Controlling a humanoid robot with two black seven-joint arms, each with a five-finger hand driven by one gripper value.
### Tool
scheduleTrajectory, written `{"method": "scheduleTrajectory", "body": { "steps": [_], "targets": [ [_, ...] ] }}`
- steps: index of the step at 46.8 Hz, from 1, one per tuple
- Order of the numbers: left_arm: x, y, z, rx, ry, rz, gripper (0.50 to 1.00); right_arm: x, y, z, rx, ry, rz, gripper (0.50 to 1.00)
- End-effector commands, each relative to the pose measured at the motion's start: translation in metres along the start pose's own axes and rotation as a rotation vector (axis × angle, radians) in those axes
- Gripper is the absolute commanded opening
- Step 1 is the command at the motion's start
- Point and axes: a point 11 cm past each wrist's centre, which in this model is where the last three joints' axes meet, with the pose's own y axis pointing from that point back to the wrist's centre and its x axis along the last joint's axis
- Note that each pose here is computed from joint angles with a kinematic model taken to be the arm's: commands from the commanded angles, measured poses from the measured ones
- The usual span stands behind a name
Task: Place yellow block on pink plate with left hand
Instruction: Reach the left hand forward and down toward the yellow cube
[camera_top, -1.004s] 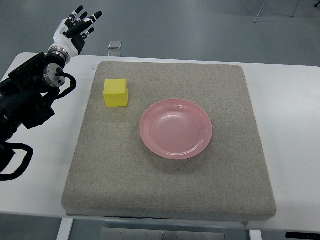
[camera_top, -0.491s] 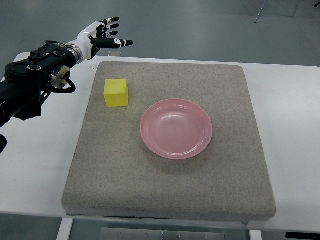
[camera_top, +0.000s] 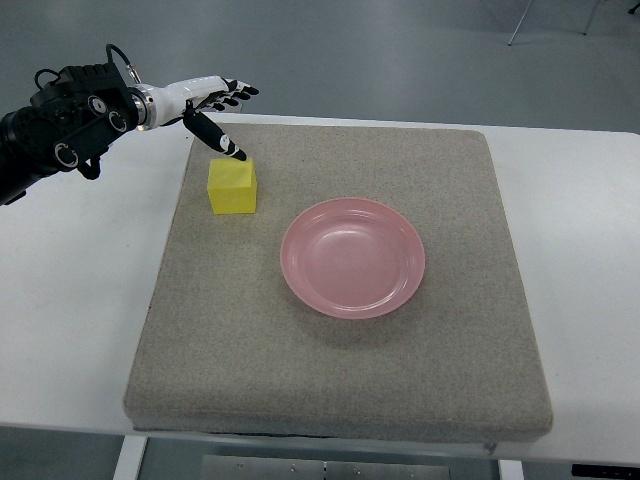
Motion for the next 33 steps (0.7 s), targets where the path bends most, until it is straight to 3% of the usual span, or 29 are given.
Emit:
{"method": "scheduleTrajectory", "body": {
  "steps": [1,5,16,33],
  "targets": [
    [-0.006,0.001,0.002,-0.002,-0.063,-0.028,0.975,0.0,0.0,0.0,-0.001,-0.001,-0.001,0.924],
    [-0.007,0.001,0.009,-0.019,-0.081,-0.041,0.975,0.0,0.0,-0.001,0.001,0.0,-0.001,0.924],
    [0.031,0.02,0.011,-0.021,-0.078,0.01,0.977,0.0,0.0,-0.001,0.001,0.0,0.001,0.924],
    [0.009,0.038,0.016,-0.077,-0.135,-0.107,0.977,0.0,0.0,-0.001,0.001,0.0,0.001,0.924]
  ]
}}
